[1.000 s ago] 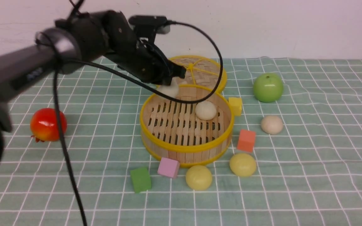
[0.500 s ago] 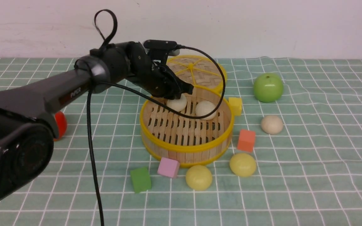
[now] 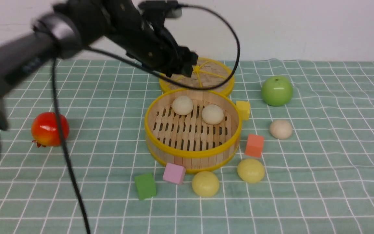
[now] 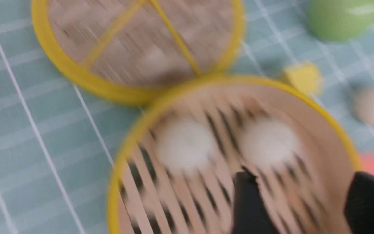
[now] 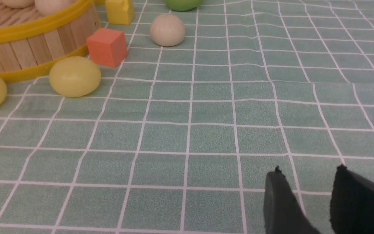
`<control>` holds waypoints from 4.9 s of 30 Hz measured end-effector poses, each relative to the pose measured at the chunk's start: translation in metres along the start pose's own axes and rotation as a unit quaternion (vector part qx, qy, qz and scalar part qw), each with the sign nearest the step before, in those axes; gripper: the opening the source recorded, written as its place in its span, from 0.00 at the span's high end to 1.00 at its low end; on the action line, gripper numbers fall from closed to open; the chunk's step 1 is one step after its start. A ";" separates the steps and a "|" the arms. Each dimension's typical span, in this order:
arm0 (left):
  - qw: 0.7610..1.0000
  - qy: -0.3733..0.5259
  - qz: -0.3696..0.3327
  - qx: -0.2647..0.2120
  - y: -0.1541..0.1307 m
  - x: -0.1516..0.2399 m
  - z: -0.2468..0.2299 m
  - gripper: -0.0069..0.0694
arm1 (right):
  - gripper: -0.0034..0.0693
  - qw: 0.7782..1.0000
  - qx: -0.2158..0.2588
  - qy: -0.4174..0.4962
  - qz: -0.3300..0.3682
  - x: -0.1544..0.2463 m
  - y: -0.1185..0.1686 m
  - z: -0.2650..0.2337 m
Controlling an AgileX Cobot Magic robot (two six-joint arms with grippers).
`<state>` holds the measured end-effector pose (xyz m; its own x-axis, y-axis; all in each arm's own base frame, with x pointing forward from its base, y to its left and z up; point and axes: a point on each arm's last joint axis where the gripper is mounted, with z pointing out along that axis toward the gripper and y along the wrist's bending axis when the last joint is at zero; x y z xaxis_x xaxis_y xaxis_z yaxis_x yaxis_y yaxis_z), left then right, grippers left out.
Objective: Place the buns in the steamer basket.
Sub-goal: Use the left arm to grab a steamed stuffed bun, then use the left arm to put the steamed stuffed bun into the steamer, then use the right arm to grab a steamed stuffed bun
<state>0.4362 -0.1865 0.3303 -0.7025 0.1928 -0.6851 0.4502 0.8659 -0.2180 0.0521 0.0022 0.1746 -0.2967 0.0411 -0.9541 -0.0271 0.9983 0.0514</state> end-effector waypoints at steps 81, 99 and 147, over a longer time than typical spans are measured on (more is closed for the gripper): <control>0.984 0.080 0.096 -0.126 0.029 0.049 0.091 0.93 | 0.62 1.000 0.000 0.000 0.000 0.000 0.000 0.000; 0.981 0.082 0.065 -0.161 0.010 0.034 0.046 0.37 | 0.62 1.000 0.000 0.000 0.000 0.000 0.000 0.000; 0.940 -0.335 -0.003 0.062 -0.033 0.323 -0.213 0.93 | 0.62 0.984 -0.037 -0.048 0.168 -0.007 0.005 0.001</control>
<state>0.0773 -0.0546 0.2647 -0.2190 -0.1831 -0.9584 0.5376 0.7970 -0.2751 0.0547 0.0070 0.1816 -0.2088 0.3756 -0.9029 -0.0138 0.9221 0.3868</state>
